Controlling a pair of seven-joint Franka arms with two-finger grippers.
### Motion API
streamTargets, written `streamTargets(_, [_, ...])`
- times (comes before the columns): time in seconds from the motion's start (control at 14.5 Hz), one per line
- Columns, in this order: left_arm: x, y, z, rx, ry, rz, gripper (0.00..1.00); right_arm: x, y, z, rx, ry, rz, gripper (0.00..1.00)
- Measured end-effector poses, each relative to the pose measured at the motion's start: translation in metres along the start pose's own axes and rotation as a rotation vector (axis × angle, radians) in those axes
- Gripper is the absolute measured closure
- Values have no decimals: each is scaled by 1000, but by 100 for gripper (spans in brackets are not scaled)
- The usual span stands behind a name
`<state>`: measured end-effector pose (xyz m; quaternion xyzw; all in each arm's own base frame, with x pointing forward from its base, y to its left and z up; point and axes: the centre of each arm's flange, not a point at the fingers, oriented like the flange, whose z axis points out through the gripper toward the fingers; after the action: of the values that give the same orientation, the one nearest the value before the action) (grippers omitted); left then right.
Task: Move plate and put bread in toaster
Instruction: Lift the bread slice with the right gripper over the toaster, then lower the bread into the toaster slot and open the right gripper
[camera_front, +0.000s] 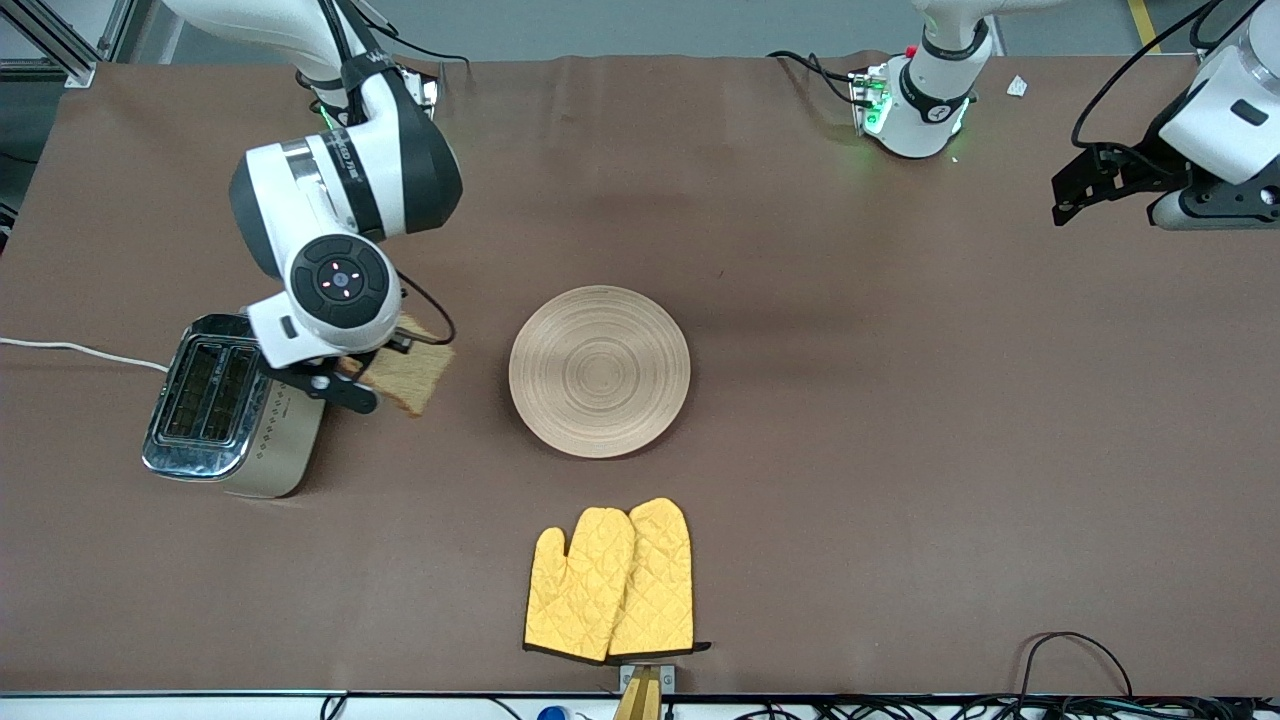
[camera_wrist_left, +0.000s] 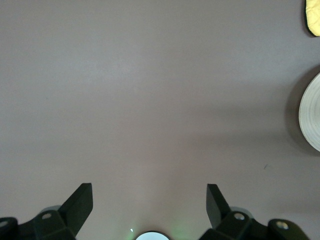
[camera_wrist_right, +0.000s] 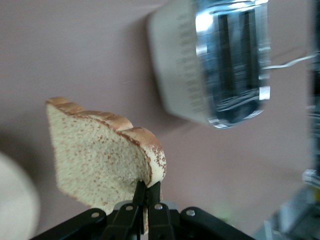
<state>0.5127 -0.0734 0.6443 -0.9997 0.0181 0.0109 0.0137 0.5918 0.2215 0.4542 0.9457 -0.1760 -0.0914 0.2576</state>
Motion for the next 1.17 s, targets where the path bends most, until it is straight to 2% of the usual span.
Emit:
streamTargets(0.07, [2, 0, 2, -1, 2, 0, 0, 2, 8, 4, -68, 12, 14, 95])
streamTargets(0.21, [4, -1, 3, -2, 5, -1, 0, 7, 18, 7, -161, 39, 36, 95])
streamTargets(0.41, [5, -3, 2, -3, 9, -6, 0, 16, 38, 10, -330, 92, 35, 95])
streamTargets(0.55, [5, -5, 2, -3, 9, -9, 0, 24, 47, 15, -428, 125, 21, 95])
streamTargets(0.69, [5, -5, 2, -3, 8, -9, 0, 34, 55, 27, -506, 129, -7, 95])
streamTargets(0.9, [7, -5, 4, -3, 5, -8, 0, 62, 72, 55, -576, 97, -14, 95])
streamTargets(1.17, [7, -5, 4, -3, 4, -9, 0, 84, 78, 77, -577, 89, -21, 95])
